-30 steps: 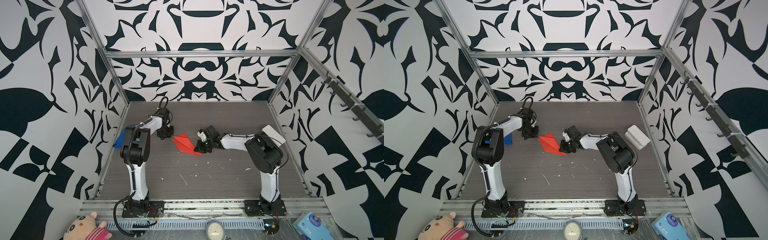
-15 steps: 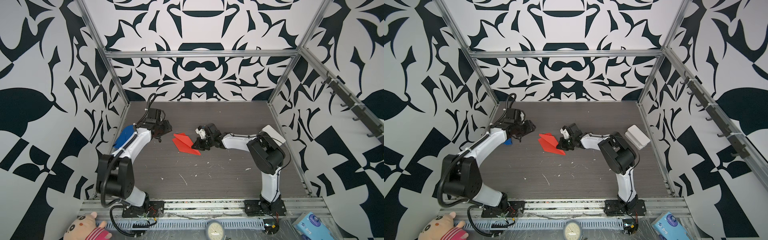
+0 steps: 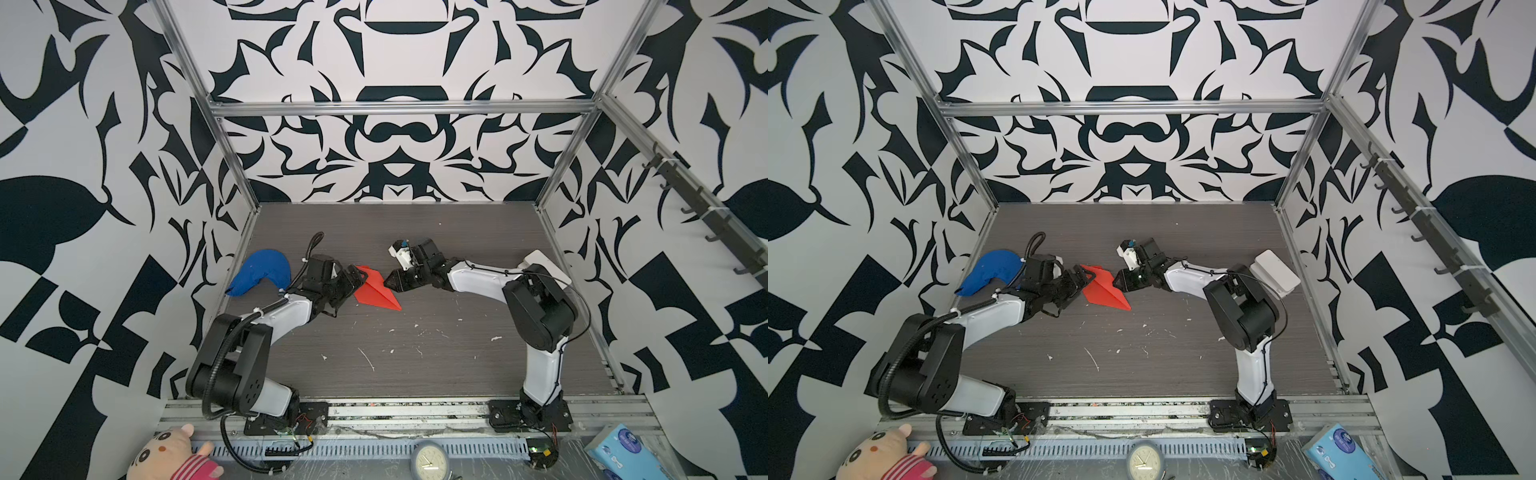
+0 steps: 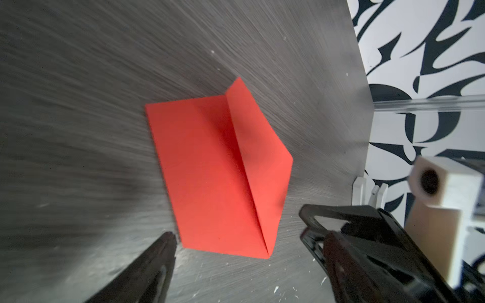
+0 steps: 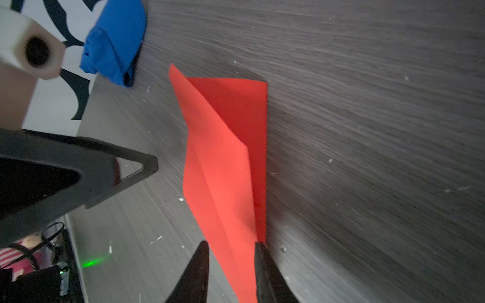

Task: Fold a paper plane with a square sheet of paper (pick it up from the middle)

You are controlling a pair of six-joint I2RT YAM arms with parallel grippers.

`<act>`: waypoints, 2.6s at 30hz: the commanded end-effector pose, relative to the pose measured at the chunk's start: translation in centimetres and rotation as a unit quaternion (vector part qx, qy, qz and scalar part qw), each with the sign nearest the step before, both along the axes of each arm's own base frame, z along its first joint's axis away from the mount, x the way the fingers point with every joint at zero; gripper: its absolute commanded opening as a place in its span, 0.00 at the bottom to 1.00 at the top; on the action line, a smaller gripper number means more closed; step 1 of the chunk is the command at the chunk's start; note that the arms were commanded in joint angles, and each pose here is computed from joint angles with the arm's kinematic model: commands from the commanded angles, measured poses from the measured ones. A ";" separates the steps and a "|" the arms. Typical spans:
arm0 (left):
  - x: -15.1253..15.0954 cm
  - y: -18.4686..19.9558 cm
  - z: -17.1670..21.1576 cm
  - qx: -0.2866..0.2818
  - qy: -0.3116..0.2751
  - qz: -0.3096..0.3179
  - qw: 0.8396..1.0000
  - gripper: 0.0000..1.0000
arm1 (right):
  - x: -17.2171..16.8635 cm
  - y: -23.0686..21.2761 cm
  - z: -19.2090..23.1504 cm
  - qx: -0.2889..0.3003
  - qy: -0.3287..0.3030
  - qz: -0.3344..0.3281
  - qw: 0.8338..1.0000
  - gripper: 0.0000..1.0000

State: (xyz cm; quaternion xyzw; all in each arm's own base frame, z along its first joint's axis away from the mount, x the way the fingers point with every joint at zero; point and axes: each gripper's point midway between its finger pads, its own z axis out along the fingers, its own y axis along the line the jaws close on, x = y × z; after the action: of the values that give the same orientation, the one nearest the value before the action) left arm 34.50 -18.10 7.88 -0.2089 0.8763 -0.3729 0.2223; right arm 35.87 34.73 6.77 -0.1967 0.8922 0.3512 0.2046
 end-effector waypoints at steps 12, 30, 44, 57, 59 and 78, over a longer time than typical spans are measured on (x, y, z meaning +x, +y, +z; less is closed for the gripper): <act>3.9 -4.3 -2.0 -0.068 -0.017 -0.062 0.996 0.38 | 1.9 -1.4 2.2 0.035 -0.015 -0.048 0.998 0.32; 0.5 3.0 2.3 0.267 0.076 -0.074 0.958 0.06 | 2.0 -10.5 7.3 -0.011 -0.135 -0.198 0.971 0.30; 0.4 7.2 7.0 0.686 0.142 -0.087 0.709 0.07 | 0.7 -16.6 8.2 -0.065 -0.146 -0.300 0.940 0.32; 3.1 1.6 -2.1 0.748 0.165 -0.159 0.623 0.10 | 0.3 -17.0 7.1 -0.058 -0.121 -0.307 0.942 0.29; 3.0 0.7 -3.3 0.739 0.167 -0.168 0.631 0.11 | 0.3 -16.9 6.9 -0.055 -0.116 -0.307 0.943 0.28; 1.2 -8.5 -4.5 0.540 0.137 -0.204 0.805 0.40 | 0.3 -16.2 6.1 -0.035 -0.090 -0.310 0.946 0.25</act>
State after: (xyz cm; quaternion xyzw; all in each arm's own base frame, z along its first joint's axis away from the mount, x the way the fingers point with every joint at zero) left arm 37.10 -22.86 2.87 0.0951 0.9548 0.2621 0.1026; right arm 35.75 18.42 12.59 0.0442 0.9046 0.2110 0.3677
